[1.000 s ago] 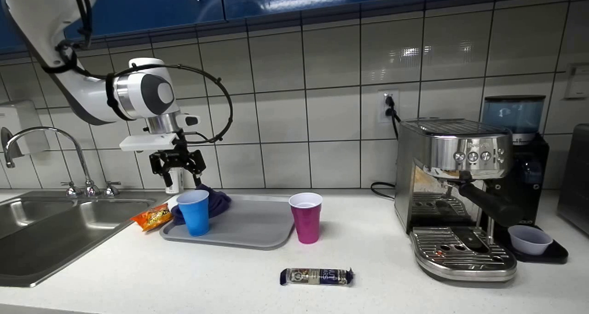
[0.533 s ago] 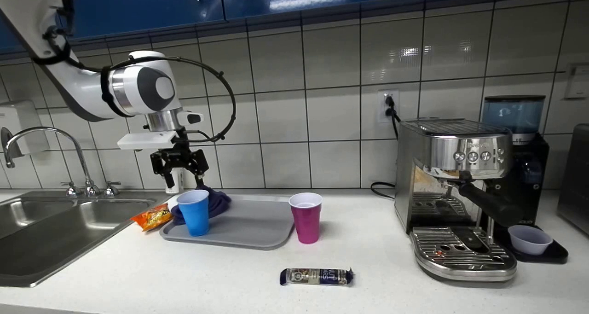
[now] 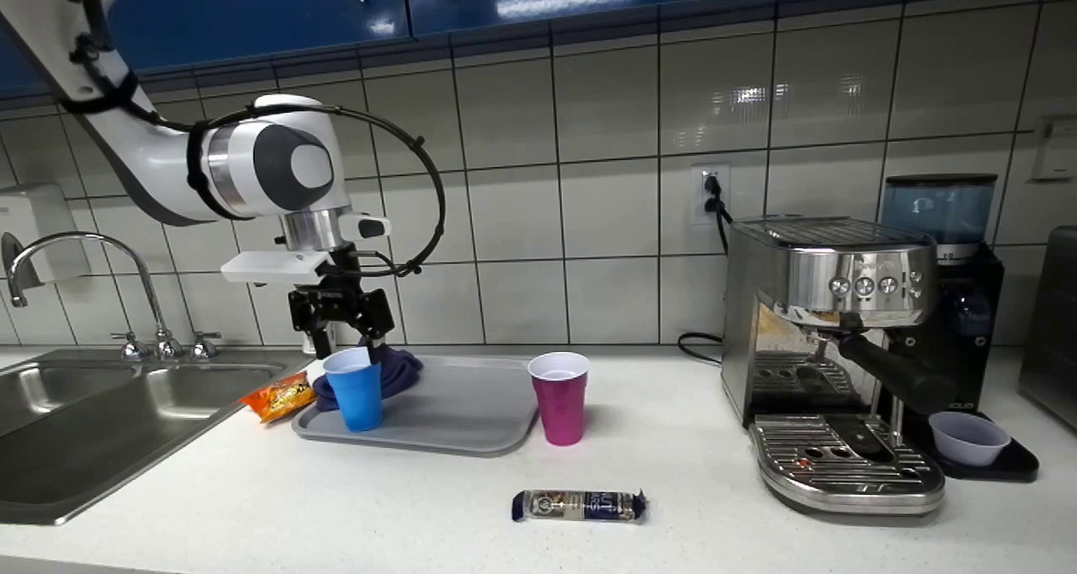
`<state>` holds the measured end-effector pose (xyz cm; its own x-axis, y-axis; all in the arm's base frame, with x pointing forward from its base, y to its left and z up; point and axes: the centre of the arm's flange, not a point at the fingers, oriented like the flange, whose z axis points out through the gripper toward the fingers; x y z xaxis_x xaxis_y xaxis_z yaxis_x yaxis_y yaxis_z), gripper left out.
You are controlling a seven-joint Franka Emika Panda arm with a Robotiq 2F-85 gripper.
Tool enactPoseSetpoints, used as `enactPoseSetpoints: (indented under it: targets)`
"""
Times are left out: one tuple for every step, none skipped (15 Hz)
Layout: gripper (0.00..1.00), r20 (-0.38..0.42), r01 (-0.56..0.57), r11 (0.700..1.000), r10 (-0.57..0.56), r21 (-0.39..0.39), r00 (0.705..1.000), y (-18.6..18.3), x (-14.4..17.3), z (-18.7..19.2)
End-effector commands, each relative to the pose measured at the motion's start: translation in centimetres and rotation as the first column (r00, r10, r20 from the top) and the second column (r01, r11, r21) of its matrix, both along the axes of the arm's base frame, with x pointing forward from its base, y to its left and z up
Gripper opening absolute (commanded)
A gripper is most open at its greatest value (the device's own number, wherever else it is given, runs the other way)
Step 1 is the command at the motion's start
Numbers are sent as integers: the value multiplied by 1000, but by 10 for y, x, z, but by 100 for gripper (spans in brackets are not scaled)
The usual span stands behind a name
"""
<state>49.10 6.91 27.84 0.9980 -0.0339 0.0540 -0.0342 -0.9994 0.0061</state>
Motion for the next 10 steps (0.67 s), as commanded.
enactPoseSetpoints:
  targets:
    - [100, -15, 62, 998, -62, 12, 998, -24, -18, 2]
    - [100, -19, 72, 997, -72, 14, 997, -30, -20, 0]
    - [100, -18, 74, 997, -74, 11, 997, -36, -23, -2]
    - [100, -22, 82, 997, -81, 4, 996, -42, -25, -5]
    - [100, -28, 94, 996, -94, -1, 995, -47, -27, -7]
    - [100, -36, 114, 993, -114, -7, 993, -54, -28, -10]
    - [100, -48, 134, 991, -134, -6, 990, -61, -30, -13]
    - [100, -53, 154, 988, -154, -10, 987, -66, -32, -15]
    - [100, -62, 175, 985, -175, -10, 983, -73, -33, -18]
    - [100, -68, 199, 980, -199, -7, 978, -81, -34, -21]
